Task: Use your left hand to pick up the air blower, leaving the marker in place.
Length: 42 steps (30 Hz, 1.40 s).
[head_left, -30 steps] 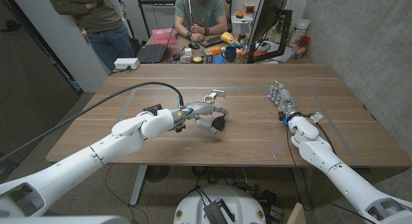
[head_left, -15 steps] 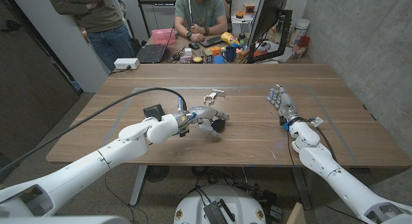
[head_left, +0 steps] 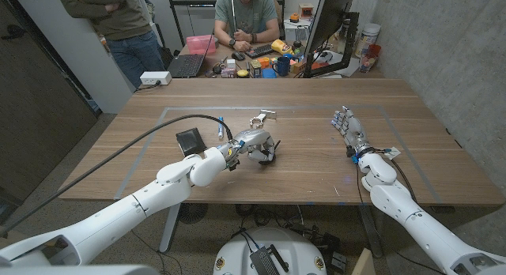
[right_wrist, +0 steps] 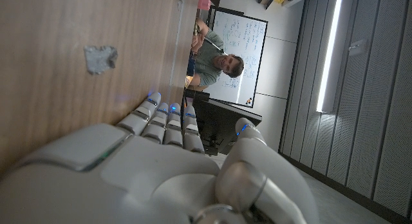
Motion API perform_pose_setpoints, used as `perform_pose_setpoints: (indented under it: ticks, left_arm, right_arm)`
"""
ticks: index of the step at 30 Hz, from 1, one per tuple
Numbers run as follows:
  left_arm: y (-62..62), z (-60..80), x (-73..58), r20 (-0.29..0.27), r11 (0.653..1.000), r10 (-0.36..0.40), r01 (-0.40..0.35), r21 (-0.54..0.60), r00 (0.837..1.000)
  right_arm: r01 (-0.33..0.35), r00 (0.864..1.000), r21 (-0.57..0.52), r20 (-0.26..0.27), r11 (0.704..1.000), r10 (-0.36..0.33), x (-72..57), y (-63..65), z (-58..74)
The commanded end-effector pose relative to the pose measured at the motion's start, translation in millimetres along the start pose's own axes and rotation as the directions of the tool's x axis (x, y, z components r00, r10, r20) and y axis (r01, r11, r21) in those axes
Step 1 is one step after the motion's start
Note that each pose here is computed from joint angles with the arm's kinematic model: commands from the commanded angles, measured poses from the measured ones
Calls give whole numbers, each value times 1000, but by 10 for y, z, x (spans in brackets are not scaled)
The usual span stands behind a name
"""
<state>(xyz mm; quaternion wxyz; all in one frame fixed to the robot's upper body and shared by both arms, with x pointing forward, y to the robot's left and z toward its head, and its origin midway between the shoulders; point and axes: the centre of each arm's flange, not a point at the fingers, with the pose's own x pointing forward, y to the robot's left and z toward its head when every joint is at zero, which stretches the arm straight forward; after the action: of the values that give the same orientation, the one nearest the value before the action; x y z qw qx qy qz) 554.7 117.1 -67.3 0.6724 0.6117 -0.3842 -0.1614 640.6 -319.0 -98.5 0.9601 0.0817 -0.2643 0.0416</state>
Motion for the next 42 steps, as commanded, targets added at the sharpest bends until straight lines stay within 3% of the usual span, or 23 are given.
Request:
perform_pose_setpoints:
  ticks: [1,8,17,27,37,42]
  left_arm:
    - [26,30,-2,-26,1000,29,-29,4,999]
    - [109,69,-10,-25,999,42,-42,1,999]
    - [328,205,-49,-14,999,53,-53,0,999]
    - [809,411,-153,18,995,89,-90,32,996]
    - [1170,557,-164,49,990,130,-132,53,990]
    - [1384,640,-162,65,985,161,-165,51,985]
  right_arm:
    - [-7,1000,-6,-6,1000,7,0,10,38]
    - [-4,1000,-11,-10,1000,4,-21,37,73]
    - [3,1000,-5,-9,1000,-3,-43,63,74]
    - [11,1000,1,-10,1000,-11,-55,88,48]
    - [15,1000,-2,-13,1000,-15,-52,102,60]
    - [20,1000,-28,15,999,-20,-41,121,148]
